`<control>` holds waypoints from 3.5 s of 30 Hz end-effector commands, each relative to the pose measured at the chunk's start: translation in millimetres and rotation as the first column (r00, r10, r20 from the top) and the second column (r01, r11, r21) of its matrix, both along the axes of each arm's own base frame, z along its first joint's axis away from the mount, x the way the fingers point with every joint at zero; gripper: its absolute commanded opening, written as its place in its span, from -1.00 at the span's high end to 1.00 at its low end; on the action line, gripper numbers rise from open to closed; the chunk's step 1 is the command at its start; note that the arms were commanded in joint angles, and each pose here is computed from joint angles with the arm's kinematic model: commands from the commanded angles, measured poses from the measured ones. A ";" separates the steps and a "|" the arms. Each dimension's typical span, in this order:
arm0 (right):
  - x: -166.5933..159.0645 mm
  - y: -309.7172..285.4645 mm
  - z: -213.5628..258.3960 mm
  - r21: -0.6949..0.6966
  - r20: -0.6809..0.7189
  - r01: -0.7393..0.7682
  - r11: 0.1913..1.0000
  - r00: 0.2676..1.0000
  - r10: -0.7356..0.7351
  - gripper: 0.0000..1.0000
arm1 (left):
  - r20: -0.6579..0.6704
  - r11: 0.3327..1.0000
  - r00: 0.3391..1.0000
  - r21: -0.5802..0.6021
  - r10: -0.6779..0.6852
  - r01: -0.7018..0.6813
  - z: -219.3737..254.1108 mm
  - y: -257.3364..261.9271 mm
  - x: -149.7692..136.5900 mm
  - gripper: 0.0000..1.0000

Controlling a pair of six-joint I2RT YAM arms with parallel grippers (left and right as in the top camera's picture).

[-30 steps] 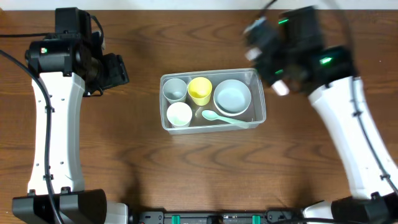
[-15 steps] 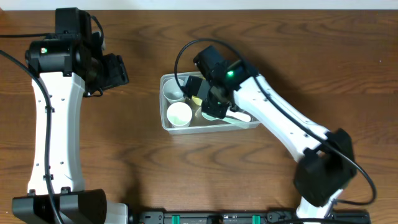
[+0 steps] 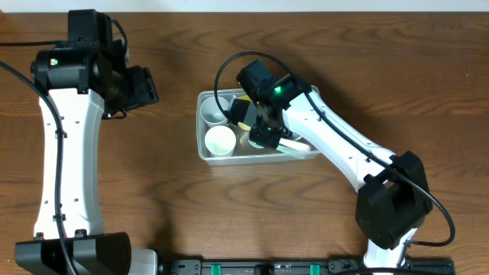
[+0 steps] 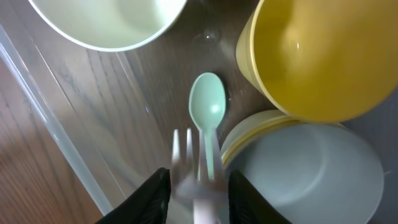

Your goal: Pack container

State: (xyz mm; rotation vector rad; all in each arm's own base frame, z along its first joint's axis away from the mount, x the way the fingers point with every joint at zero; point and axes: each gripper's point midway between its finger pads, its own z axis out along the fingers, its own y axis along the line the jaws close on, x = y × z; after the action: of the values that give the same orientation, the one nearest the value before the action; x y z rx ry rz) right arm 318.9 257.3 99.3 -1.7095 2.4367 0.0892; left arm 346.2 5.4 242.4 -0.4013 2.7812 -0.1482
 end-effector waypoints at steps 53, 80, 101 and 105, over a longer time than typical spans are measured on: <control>28.2 -251.6 158.6 0.567 0.128 0.805 0.175 0.124 -0.984 -0.98 | 0.364 0.927 0.857 0.223 -0.365 0.300 61.9 -52.8 -24.3 -0.96; -81.3 -260.1 73.7 0.665 0.147 0.735 0.132 0.045 -0.988 -0.98 | 0.601 0.959 0.748 0.199 -0.283 0.202 -2.3 -34.7 -146.0 -0.96; -92.4 -252.8 84.7 0.814 0.124 0.552 0.179 0.135 -0.983 -0.99 | 0.600 0.959 0.749 0.199 -0.283 0.202 -2.6 -34.8 -145.8 -0.96; -87.6 -246.9 85.1 0.903 0.140 0.383 0.196 0.169 -0.976 -0.99 | 0.600 0.959 0.749 0.199 -0.283 0.202 -2.6 -34.8 -145.8 -0.96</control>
State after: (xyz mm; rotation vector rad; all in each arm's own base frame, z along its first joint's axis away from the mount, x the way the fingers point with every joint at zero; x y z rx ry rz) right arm 230.9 0.1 197.7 0.2283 1.8594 0.1041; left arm 199.6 -32.6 241.7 0.0703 2.1425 -0.1562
